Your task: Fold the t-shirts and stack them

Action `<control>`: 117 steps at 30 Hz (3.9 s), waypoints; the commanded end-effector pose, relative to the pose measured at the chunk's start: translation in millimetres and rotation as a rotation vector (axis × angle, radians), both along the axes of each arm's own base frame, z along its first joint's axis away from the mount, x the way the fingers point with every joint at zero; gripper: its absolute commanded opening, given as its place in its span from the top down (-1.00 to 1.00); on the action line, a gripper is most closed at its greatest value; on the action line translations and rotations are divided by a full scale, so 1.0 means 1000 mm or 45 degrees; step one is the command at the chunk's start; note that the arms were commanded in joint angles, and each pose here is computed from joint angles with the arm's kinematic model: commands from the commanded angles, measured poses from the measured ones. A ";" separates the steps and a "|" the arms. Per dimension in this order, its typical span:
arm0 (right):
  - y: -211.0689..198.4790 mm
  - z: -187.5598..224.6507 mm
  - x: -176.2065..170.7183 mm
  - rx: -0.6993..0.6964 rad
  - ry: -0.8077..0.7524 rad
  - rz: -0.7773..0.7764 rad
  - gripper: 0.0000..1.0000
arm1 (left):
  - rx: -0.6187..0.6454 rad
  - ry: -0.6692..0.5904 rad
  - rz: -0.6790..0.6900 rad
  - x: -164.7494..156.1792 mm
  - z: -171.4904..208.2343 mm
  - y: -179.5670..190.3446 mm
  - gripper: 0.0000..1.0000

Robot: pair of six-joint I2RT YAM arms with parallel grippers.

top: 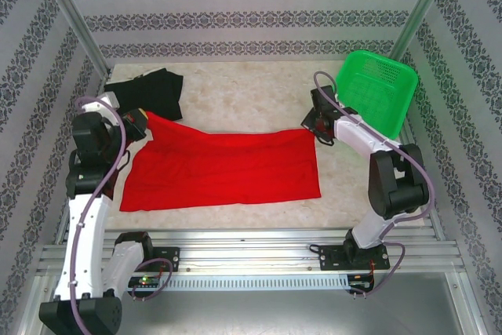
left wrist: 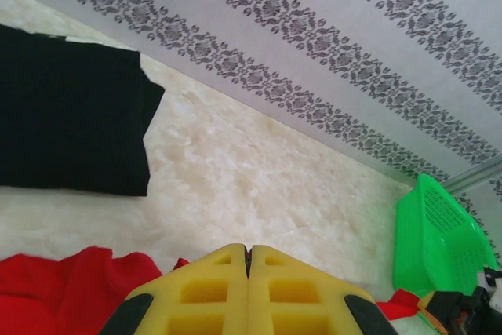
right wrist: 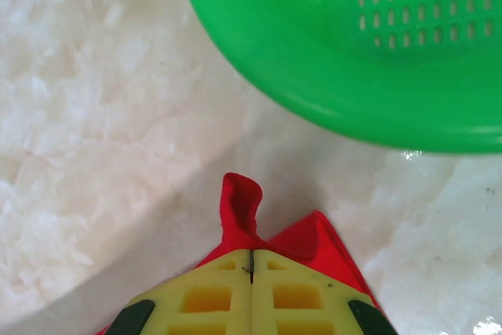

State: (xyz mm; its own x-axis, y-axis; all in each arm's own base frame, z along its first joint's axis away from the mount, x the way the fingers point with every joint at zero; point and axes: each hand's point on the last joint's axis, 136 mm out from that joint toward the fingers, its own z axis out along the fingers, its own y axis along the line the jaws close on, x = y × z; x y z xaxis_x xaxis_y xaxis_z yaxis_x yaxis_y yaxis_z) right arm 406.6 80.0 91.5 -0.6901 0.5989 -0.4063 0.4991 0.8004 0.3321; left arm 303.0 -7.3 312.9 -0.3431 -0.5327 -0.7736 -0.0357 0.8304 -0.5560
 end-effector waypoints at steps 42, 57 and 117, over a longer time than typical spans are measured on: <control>0.004 -0.043 -0.090 -0.114 0.143 0.229 1.00 | -0.146 0.597 0.791 -0.155 -0.139 0.064 1.00; 0.004 -0.058 -0.104 -0.124 0.195 0.235 1.00 | -0.199 0.739 0.855 -0.151 -0.168 0.065 1.00; 0.062 0.000 -0.122 -0.004 0.002 0.619 -0.82 | -0.318 1.114 0.268 0.052 -0.278 0.057 0.21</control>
State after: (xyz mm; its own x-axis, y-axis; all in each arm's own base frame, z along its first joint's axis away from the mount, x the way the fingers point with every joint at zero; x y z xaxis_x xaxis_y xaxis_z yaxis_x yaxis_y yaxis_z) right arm 281.4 143.5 80.5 -0.8996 0.2248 -0.3744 0.0884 0.9334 0.3479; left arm 354.3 49.2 46.4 -0.6313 -0.7585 -0.1614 -0.6583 0.6342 -0.4056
